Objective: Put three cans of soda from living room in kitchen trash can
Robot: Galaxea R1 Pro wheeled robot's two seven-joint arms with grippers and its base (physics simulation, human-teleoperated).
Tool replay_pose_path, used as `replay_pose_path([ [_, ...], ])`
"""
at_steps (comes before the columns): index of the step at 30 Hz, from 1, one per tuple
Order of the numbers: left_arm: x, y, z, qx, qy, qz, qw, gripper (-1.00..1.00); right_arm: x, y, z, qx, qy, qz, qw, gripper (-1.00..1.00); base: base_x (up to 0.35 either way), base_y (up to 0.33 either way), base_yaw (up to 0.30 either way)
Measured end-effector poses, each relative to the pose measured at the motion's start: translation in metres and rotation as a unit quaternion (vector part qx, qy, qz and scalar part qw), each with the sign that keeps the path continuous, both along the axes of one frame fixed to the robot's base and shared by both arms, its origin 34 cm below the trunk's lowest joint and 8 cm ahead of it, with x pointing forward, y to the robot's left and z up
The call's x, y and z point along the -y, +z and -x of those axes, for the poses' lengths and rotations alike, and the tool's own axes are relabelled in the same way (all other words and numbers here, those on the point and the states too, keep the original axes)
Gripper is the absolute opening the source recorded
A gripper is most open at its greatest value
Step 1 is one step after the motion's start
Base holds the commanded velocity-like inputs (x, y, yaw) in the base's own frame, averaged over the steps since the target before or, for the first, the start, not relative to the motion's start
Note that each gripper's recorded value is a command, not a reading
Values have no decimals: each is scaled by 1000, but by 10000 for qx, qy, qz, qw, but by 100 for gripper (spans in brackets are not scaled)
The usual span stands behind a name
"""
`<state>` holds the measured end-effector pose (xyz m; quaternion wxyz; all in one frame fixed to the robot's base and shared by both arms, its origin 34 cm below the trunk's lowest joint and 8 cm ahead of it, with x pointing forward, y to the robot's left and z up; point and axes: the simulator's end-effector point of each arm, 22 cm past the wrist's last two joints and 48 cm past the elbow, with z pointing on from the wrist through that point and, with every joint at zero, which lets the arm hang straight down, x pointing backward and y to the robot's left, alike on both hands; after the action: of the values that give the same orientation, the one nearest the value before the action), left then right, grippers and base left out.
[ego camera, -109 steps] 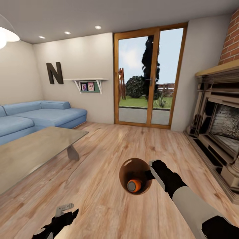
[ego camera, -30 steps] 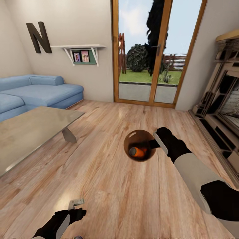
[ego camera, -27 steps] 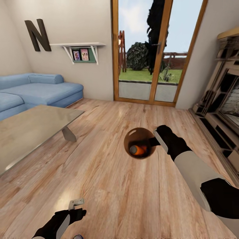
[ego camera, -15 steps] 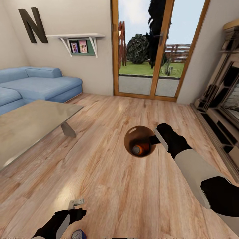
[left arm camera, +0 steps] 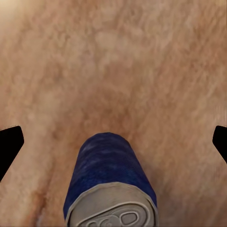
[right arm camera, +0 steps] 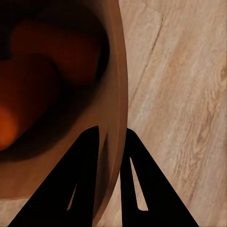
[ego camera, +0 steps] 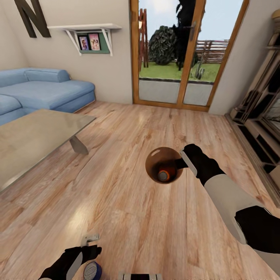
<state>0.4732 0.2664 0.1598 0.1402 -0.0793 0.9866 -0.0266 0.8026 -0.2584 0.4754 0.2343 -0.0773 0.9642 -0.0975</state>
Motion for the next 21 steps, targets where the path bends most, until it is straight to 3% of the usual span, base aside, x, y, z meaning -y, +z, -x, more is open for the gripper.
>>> replay_pose_path([
  [17,1,-28,25,-357,-25,-27,9994,100,-2,-52,3,-346,12,-1,9994,-100,0,0,0],
  [21,2,-28,26,-360,-36,-20,9993,100,-1,-51,3,-344,12,15,9994,-100,0,0,0],
])
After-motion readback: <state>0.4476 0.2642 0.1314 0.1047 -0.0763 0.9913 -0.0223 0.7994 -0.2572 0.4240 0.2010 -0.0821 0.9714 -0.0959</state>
